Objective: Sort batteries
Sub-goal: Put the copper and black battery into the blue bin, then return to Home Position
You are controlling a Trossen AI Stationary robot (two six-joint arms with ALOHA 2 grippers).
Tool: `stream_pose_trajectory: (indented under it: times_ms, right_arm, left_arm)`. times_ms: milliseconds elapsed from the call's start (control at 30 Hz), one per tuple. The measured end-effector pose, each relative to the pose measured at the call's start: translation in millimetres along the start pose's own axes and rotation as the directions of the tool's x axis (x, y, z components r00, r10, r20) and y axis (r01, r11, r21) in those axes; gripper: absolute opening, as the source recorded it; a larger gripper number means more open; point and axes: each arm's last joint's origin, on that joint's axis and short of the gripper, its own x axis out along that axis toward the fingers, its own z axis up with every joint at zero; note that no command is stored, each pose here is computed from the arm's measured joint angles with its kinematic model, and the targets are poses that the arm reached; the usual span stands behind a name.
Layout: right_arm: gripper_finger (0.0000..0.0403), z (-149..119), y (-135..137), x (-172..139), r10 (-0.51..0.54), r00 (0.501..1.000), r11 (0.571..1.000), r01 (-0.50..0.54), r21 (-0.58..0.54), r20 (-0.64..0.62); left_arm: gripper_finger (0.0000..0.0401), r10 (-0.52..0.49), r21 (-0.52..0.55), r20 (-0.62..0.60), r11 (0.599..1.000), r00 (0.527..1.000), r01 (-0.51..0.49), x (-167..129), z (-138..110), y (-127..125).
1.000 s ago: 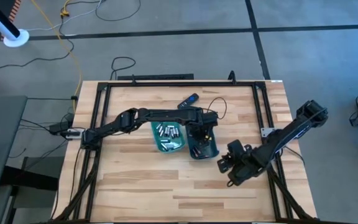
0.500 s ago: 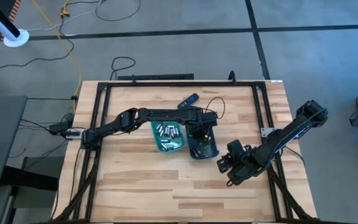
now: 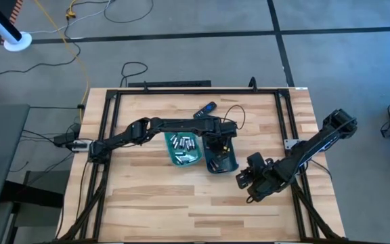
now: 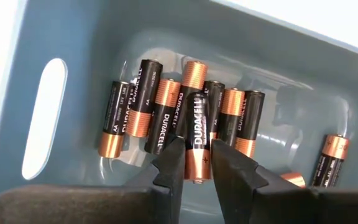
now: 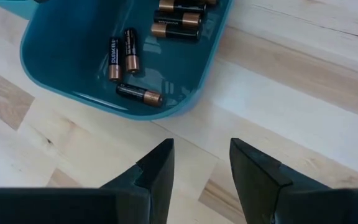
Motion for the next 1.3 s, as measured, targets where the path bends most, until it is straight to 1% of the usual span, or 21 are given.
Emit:
stream_pose_trajectory:
  times_ms: [133, 267, 333, 467, 567, 633, 700, 800, 900, 1033, 1167, 1233, 1300]
  right_arm:
    - [0.0171, -0.1, -0.1, 0.0, -0.001, 1.000, 1.000, 0.001, 0.000, -0.003]
    - [0.0171, -0.1, -0.1, 0.0, -0.001, 1.000, 1.000, 0.001, 0.000, -0.003]
    - [0.0171, -0.1, 0.0, 0.0, -0.001, 1.000, 1.000, 0.001, 0.000, -0.004]
    - [0.0171, -0.8, 1.2, 0.0, 0.009, 1.000, 1.000, -0.009, 0.009, -0.022]
    - [0.0172, -0.9, 1.3, 0.0, 0.010, 1.000, 1.000, -0.010, -0.008, -0.024]
    - [0.0171, -1.1, 1.2, -0.1, 0.008, 1.000, 0.998, -0.010, -0.067, -0.029]
    - [0.0172, -2.0, 1.1, -0.4, 0.009, 0.999, 0.989, -0.014, -0.147, -0.036]
    - [0.0171, -2.2, 1.2, -0.5, 0.010, 0.999, 0.966, -0.019, -0.258, -0.037]
    - [0.0171, -2.3, 1.8, -0.6, 0.014, 0.999, 0.945, -0.027, -0.327, -0.040]
    - [0.0172, -2.7, 0.5, -2.0, 0.006, 0.996, 0.942, -0.035, -0.334, -0.089]
    - [0.0172, 0.2, 2.3, -11.8, 0.035, 0.987, 0.947, -0.084, -0.310, -0.158]
    - [0.0172, 3.3, 2.4, -20.1, 0.069, 0.983, 0.941, -0.120, -0.316, -0.168]
    - [0.0172, 7.7, 2.6, -29.8, 0.109, 0.979, 0.924, -0.164, -0.345, -0.174]
  left_arm:
    - [0.0094, -0.004, -0.023, -0.001, 1.000, 1.000, 0.004, -0.1, 0.7, 2.0]
    - [0.0130, -0.004, -0.037, 0.003, 0.999, 1.000, 0.004, -0.1, 2.2, 5.4]
    - [0.0145, -0.002, -0.025, 0.001, 1.000, 1.000, 0.002, -0.1, 2.3, 6.5]
    - [0.0156, -0.003, 0.054, -0.001, 0.999, 1.000, 0.003, -0.1, 2.0, 5.9]
    - [0.0157, -0.002, 0.156, -0.004, 0.988, 1.000, 0.003, -0.1, 1.8, 6.3]
    - [0.0157, 0.007, 0.208, -0.032, 0.978, 0.999, 0.000, -2.7, -0.5, 7.7]
    - [0.0157, 0.019, 0.236, -0.069, 0.972, 0.997, -0.002, -10.4, -4.4, 9.6]
    - [0.0157, 0.038, 0.266, -0.123, 0.964, 0.992, -0.004, -32.5, -10.5, 13.8]
    - [0.0157, 0.045, 0.299, -0.141, 0.954, 0.989, -0.001, -58.0, -14.4, 17.7]
    - [0.0158, 0.056, 0.309, -0.052, 0.950, 0.997, -0.038, -100.7, -14.5, 19.8]
    - [0.0158, 0.054, 0.371, 0.007, 0.927, 0.999, -0.053, -149.2, -23.8, 19.9]
    - [0.0158, 0.046, 0.347, 0.029, 0.936, 0.999, -0.053, -171.2, -31.0, 17.9]
    - [0.0158, 0.035, 0.333, 0.054, 0.942, 0.998, -0.051, -190.3, -37.7, 15.4]
